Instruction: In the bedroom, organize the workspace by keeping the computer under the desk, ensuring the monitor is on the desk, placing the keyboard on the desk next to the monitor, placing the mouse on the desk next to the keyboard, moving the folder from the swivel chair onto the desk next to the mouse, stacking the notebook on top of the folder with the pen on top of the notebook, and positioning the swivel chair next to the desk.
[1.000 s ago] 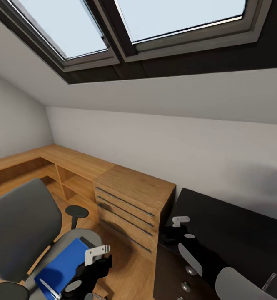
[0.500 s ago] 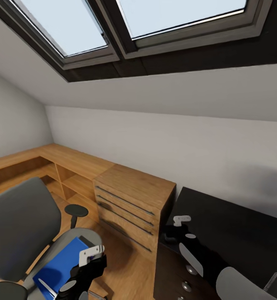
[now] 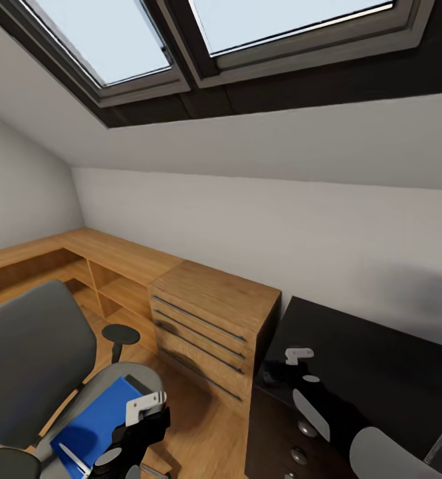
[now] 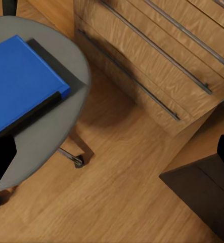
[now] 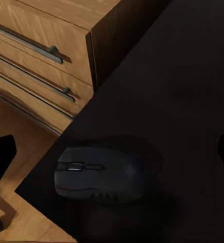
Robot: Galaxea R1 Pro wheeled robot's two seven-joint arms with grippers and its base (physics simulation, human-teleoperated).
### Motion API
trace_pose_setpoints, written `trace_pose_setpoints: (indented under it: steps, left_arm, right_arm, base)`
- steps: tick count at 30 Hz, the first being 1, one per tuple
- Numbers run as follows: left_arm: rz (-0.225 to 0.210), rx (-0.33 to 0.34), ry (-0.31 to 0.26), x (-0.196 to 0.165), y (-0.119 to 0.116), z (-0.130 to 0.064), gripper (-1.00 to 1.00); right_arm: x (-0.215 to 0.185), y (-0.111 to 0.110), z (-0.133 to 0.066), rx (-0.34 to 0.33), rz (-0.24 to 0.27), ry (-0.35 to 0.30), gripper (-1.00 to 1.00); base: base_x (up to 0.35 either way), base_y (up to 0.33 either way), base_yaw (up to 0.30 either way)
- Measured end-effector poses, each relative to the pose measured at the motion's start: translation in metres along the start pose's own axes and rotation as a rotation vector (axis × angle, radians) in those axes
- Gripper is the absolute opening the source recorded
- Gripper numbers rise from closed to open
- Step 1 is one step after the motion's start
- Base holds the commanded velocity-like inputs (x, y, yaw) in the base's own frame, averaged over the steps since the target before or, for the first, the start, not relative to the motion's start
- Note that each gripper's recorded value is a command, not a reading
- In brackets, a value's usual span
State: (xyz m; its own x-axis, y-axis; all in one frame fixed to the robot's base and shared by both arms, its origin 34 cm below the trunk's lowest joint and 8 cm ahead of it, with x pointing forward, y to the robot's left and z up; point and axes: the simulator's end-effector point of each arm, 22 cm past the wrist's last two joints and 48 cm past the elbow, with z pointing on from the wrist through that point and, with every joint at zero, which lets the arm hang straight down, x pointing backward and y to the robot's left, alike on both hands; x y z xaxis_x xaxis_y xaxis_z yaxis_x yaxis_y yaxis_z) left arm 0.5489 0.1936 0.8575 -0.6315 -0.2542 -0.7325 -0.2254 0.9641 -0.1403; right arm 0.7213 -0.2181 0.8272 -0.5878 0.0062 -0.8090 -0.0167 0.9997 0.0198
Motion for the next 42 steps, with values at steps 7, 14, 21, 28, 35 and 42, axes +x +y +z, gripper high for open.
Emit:
trace_pose_setpoints:
  steps: [7,14,21,28,35,42]
  left_arm:
    - [0.000,0.000,0.000,0.006,0.001,0.007,1.00]
    - [0.000,0.000,0.000,0.012,0.002,0.014,1.00]
    - [0.001,0.000,0.000,0.018,0.003,0.021,1.00]
    - [0.001,0.000,0.000,0.025,0.004,0.028,1.00]
    - [0.000,0.000,0.000,0.032,0.006,0.035,1.00]
    - [0.002,0.001,0.001,0.034,0.005,0.036,1.00]
  right_arm:
    - [0.005,-0.008,0.008,0.014,0.024,-0.019,1.00]
    - [0.011,-0.007,0.014,0.010,0.023,-0.023,1.00]
    - [0.018,-0.006,0.020,0.008,0.019,-0.024,1.00]
    - [0.026,-0.004,0.026,0.005,0.015,-0.024,1.00]
    - [0.034,-0.003,0.032,0.003,0.012,-0.023,1.00]
    - [0.035,0.000,0.033,-0.002,0.010,-0.022,1.00]
  base:
    - [0.000,0.000,0.000]
    - [0.000,0.000,0.000]
    - [0.000,0.000,0.000]
    - [0.000,0.000,0.000]
    - [0.000,0.000,0.000]
    - [0.000,0.000,0.000]
